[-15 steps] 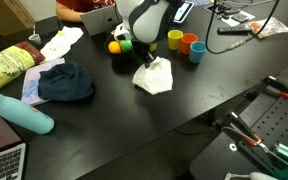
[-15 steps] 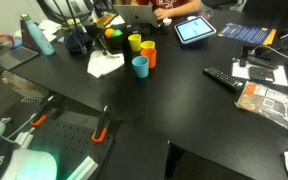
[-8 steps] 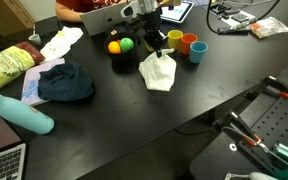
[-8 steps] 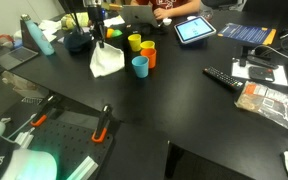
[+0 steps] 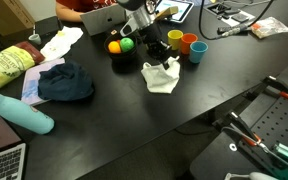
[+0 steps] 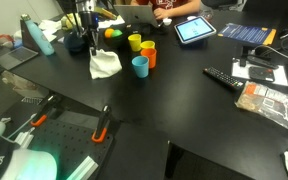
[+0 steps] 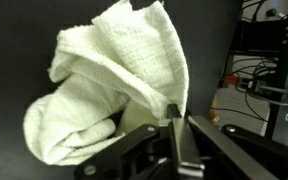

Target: Take the white towel out of the bowl

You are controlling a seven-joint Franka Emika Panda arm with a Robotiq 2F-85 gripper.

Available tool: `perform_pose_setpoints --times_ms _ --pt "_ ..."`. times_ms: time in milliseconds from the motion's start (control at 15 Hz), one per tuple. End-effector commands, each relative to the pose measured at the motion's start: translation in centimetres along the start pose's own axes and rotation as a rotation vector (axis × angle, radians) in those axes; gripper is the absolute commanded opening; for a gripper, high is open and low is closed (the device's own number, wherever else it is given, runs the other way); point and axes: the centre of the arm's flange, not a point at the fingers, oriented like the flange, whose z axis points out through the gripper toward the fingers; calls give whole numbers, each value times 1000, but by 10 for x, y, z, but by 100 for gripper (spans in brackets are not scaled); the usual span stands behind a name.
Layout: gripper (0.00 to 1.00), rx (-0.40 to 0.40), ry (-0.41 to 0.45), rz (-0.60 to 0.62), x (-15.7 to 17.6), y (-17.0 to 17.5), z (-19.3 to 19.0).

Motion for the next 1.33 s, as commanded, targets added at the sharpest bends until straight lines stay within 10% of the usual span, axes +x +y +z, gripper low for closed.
perform_pose_setpoints --times_ms 0,267,1000,1267 --pt "2 129 -25 -63 37 5 12" --pt "1 240 -30 -85 49 -10 20" --pt "1 42 11 -277 133 4 -11" --pt "1 -146 -73 -283 160 15 -29"
